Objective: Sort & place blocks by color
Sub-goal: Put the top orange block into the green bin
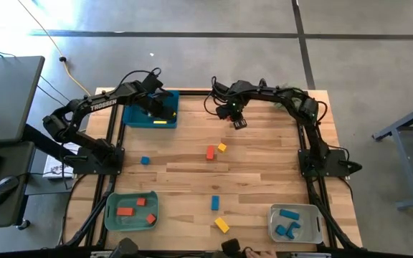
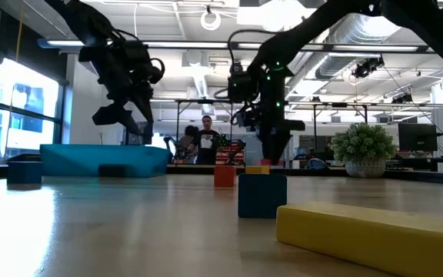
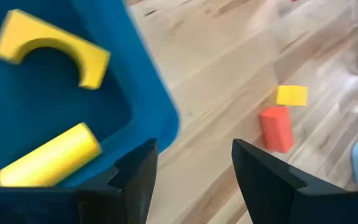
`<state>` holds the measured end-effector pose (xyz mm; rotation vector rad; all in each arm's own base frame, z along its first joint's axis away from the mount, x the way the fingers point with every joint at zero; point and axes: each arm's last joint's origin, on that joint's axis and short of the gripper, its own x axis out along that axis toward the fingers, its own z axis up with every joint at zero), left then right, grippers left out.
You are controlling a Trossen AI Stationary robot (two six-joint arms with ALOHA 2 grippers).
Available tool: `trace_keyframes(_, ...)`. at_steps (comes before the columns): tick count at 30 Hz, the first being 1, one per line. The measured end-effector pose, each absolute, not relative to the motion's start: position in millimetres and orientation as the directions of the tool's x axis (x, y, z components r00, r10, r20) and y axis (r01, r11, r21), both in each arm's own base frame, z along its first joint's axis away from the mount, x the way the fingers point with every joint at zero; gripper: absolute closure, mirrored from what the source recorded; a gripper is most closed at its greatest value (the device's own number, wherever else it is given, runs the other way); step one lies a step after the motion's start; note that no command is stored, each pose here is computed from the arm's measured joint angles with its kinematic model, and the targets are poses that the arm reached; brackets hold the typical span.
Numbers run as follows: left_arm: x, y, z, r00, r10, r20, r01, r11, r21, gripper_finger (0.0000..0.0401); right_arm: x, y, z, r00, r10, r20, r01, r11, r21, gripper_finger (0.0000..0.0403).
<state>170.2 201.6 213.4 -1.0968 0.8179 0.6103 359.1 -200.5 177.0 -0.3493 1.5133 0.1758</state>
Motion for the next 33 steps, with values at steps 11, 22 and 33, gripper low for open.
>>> trace_keyframes(11, 199.3, 184.6, 217.9, 0.64, -0.004, -0.769, -0.701, 0.407, -0.586, 0.0206, 374.9, -148.0, 216.5, 0.158, -0.167, -0.973, -0.276, 0.939, -0.206, 0.0307)
trace_keyframes(22, 231.7, 163.7, 226.6, 0.732, -0.036, -0.681, -0.609, 0.413, -0.677, 0.0206, 393.3, -75.3, 242.0, 0.276, -0.234, -0.932, -0.224, 0.928, -0.299, 0.0307)
trace_keyframes(33, 260.2, 128.8, 232.6, 0.772, -0.114, -0.626, -0.518, 0.457, -0.723, 0.0206, 405.2, -18.1, 244.3, 0.353, -0.263, -0.898, -0.15, 0.931, -0.332, 0.0307)
